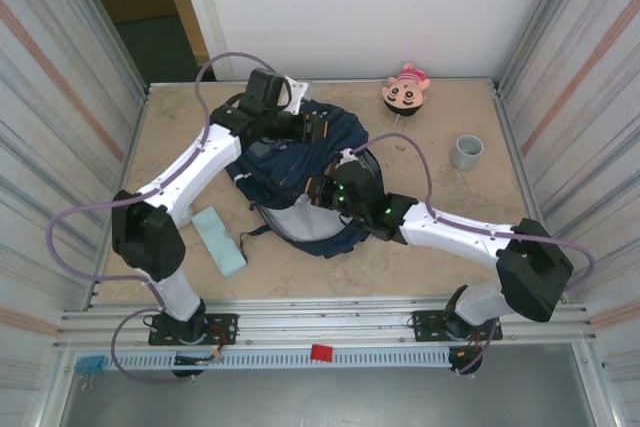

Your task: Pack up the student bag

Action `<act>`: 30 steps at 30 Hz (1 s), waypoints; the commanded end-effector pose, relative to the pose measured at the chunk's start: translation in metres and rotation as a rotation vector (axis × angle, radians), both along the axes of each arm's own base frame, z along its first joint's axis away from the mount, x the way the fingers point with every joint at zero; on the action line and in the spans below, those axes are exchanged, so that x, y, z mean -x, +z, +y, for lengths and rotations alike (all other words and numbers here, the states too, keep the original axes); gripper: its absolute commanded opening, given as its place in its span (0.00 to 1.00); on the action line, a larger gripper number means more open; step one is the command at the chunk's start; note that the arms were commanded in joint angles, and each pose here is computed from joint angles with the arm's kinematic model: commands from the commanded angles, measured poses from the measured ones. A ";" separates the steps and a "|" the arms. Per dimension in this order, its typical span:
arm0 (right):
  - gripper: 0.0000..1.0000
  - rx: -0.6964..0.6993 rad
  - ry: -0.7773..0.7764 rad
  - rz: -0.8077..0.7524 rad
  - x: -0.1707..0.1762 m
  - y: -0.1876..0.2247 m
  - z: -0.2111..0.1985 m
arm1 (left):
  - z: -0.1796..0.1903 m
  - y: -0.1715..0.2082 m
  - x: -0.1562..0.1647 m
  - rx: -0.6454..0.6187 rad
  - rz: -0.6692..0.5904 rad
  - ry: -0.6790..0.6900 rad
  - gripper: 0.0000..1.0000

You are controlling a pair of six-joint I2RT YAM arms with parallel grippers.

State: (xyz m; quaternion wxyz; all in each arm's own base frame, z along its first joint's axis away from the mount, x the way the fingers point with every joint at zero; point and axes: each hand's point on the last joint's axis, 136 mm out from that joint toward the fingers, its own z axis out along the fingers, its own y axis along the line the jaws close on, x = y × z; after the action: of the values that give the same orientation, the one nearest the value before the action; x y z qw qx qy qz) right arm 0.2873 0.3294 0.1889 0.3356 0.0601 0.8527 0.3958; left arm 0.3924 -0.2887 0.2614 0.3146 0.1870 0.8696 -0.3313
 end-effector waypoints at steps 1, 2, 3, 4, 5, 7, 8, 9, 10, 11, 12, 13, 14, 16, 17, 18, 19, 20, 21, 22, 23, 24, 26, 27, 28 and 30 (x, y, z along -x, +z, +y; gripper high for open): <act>0.00 -0.059 0.043 -0.102 -0.013 0.044 -0.014 | 0.026 0.033 0.009 0.066 -0.064 0.029 0.48; 0.00 -0.071 0.065 -0.117 -0.013 0.054 -0.015 | 0.034 0.034 0.011 0.065 -0.076 0.042 0.53; 0.00 -0.078 0.085 -0.132 -0.015 0.065 -0.018 | 0.043 0.031 0.014 0.061 -0.086 0.057 0.56; 0.00 -0.087 0.101 -0.145 -0.016 0.075 -0.021 | 0.052 0.029 0.018 0.062 -0.101 0.069 0.58; 0.00 -0.099 0.114 -0.152 -0.017 0.084 -0.023 | 0.058 0.027 0.022 0.064 -0.117 0.071 0.60; 0.00 -0.125 0.128 -0.163 -0.021 0.099 -0.031 | 0.070 0.021 0.033 0.062 -0.158 0.073 0.63; 0.00 -0.142 0.136 -0.170 -0.023 0.107 -0.034 | 0.074 0.015 0.040 0.056 -0.174 0.071 0.64; 0.00 -0.154 0.138 -0.172 -0.024 0.114 -0.038 | 0.079 0.010 0.047 0.047 -0.193 0.068 0.64; 0.00 -0.160 0.137 -0.176 -0.026 0.119 -0.042 | 0.082 0.004 0.052 0.036 -0.203 0.071 0.65; 0.00 -0.167 0.135 -0.177 -0.029 0.124 -0.045 | 0.087 -0.005 0.058 0.024 -0.204 0.081 0.65; 0.00 -0.172 0.134 -0.181 -0.031 0.129 -0.047 | 0.091 -0.013 0.062 0.020 -0.204 0.094 0.65; 0.00 -0.175 0.137 -0.187 -0.032 0.133 -0.049 | 0.093 -0.024 0.067 0.018 -0.186 0.103 0.65; 0.00 -0.178 0.139 -0.191 -0.033 0.138 -0.050 | 0.096 -0.035 0.072 0.023 -0.173 0.116 0.65; 0.00 -0.181 0.140 -0.197 -0.037 0.144 -0.051 | 0.098 -0.057 0.080 0.049 -0.136 0.139 0.65; 0.00 -0.184 0.143 -0.202 -0.039 0.147 -0.051 | 0.100 -0.069 0.085 0.053 -0.119 0.147 0.65; 0.00 -0.189 0.147 -0.206 -0.040 0.151 -0.051 | 0.101 -0.080 0.088 0.055 -0.105 0.155 0.65; 0.00 -0.191 0.148 -0.205 -0.041 0.152 -0.051 | 0.103 -0.090 0.090 0.052 -0.094 0.163 0.64; 0.00 -0.195 0.152 -0.208 -0.043 0.155 -0.050 | 0.104 -0.098 0.092 0.047 -0.086 0.172 0.64; 0.00 -0.196 0.156 -0.206 -0.044 0.156 -0.050 | 0.105 -0.109 0.093 0.042 -0.077 0.180 0.64; 0.00 -0.197 0.160 -0.204 -0.045 0.156 -0.049 | 0.105 -0.116 0.094 0.037 -0.076 0.183 0.64; 0.00 -0.199 0.162 -0.202 -0.046 0.156 -0.049 | 0.102 -0.123 0.096 0.027 -0.075 0.174 0.64; 0.00 -0.201 0.163 -0.203 -0.047 0.158 -0.048 | 0.100 -0.129 0.097 0.010 -0.078 0.165 0.64; 0.00 -0.206 0.170 -0.199 -0.049 0.158 -0.046 | 0.091 -0.143 0.098 -0.035 -0.087 0.133 0.64; 0.00 -0.208 0.172 -0.198 -0.049 0.158 -0.045 | 0.087 -0.149 0.098 -0.046 -0.083 0.119 0.64; 0.00 -0.213 0.173 -0.197 -0.050 0.159 -0.045 | 0.084 -0.154 0.097 -0.050 -0.078 0.109 0.64; 0.00 -0.219 0.175 -0.198 -0.050 0.160 -0.044 | 0.076 -0.163 0.093 -0.041 -0.074 0.094 0.63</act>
State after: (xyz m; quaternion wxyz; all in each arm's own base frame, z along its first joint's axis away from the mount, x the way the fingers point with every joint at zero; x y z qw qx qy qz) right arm 0.3312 0.2808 0.2878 0.3090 0.0233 0.8223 0.4772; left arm 0.2845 -0.2055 0.0969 0.3237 0.1508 0.8864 -0.2946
